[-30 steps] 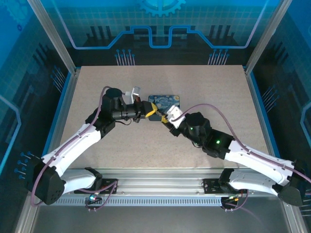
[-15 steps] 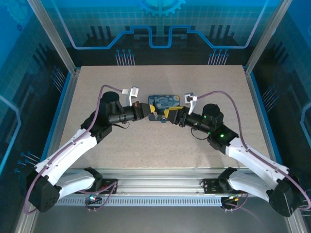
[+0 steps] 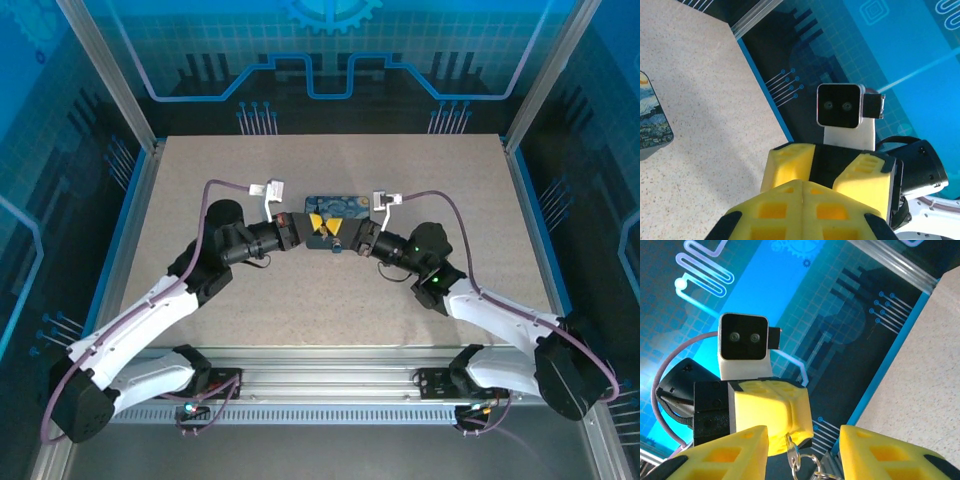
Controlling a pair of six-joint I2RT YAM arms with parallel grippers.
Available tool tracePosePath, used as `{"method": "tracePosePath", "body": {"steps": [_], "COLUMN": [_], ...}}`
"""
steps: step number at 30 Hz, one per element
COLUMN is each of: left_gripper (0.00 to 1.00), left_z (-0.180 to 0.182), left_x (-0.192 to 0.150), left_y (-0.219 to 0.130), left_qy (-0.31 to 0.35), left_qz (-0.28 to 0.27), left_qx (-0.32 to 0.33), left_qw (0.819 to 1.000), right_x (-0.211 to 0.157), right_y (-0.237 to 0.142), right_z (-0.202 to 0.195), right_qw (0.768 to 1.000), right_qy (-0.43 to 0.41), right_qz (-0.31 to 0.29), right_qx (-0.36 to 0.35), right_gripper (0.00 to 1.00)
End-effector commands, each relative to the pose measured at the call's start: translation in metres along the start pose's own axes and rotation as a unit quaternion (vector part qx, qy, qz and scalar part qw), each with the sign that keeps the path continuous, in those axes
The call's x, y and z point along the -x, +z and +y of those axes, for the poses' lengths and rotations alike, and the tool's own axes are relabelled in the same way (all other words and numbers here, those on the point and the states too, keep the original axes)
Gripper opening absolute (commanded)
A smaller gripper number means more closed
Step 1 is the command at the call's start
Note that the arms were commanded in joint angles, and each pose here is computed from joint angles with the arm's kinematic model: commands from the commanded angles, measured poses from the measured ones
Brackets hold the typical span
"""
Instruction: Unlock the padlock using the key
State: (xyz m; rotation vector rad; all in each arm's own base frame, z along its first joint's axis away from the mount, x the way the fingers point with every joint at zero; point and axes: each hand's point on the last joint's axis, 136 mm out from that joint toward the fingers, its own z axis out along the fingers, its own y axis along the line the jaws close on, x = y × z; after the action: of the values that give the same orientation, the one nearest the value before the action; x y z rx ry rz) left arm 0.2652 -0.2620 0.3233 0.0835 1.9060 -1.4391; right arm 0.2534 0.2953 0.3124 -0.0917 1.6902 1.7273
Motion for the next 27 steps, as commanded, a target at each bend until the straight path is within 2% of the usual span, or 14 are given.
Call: {"method": "tracePosePath", "body": {"steps": [1, 7, 22, 27], "left_gripper": [0.0, 0.0, 0.0, 0.0], "left_z": [-0.009, -0.01, -0.012, -0.013], "left_x": [0.01, 0.014, 0.018, 0.018], "left_y": [-0.007, -0.014, -0.021, -0.022], "left_qy": [0.018, 0.02, 0.014, 0.016], "left_qz": [-0.041, -0.061, -0.085, -0.088], "left_qx": [-0.011, -0.008, -0.01, -0.011], "left_qw": [0.999, 0.998, 0.996, 0.996], "right_x": [0.005, 0.004, -0.002, -0.002], "right_y": [0.007, 0.012, 0.022, 0.023], "right_z": [0.025, 0.036, 0.04, 0.039], "right_qw": [0.999, 0.998, 0.997, 0.997], "right_qy": [-0.001, -0.001, 0.014, 0.015], "right_qz": [-0.013, -0.016, -0.004, -0.003], "right_qx": [0.042, 0.06, 0.075, 0.074], "right_gripper": [0.44, 0.36, 0.29, 0.19]}}
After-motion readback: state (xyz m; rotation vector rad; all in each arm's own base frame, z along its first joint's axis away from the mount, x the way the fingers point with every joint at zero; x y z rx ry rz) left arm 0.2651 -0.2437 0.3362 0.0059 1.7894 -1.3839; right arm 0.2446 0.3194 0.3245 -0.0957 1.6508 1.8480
